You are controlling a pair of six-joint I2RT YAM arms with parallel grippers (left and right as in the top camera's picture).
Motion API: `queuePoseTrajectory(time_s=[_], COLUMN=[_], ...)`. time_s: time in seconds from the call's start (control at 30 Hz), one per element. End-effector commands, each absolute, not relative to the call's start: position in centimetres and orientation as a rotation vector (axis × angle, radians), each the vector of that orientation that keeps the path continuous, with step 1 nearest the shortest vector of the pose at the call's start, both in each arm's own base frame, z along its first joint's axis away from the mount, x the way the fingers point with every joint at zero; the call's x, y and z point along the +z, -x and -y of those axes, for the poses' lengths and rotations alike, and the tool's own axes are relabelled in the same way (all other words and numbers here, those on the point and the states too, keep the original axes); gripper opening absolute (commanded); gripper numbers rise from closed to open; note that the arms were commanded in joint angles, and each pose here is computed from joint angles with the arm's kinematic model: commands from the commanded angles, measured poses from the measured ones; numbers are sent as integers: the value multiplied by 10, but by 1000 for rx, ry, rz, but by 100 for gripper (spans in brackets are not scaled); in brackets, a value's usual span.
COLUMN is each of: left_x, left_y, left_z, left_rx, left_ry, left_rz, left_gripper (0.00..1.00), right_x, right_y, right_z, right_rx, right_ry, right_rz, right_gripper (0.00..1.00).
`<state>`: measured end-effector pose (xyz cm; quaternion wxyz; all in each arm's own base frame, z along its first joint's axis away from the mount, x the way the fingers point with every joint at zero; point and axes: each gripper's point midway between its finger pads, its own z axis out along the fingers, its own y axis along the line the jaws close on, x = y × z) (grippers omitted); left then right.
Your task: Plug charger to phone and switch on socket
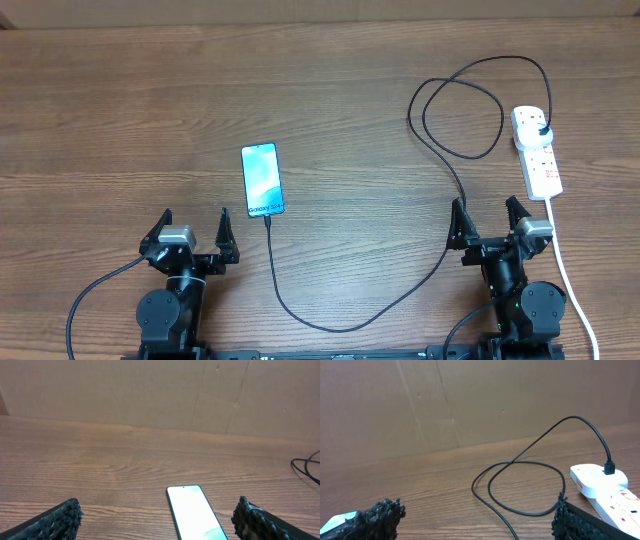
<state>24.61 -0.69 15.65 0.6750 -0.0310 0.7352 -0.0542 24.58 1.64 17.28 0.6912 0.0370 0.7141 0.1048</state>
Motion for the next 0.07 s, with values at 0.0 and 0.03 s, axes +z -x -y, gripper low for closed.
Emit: queuePoseTrajectory(time_s=[0.0, 0.03], left_x=[156, 156], left_y=[-246, -246], left_z=[4, 4], left_rx=[-95, -95], left_ry=[66, 66], left_rz=[-1647, -1648], left_gripper=[100, 100], right_x=[172, 172], right_y=[-246, -246], right_z=[-14, -14], right_rx=[220, 220], right_ry=[-89, -89], right_rz=[-1588, -1588], right_gripper=[100, 100])
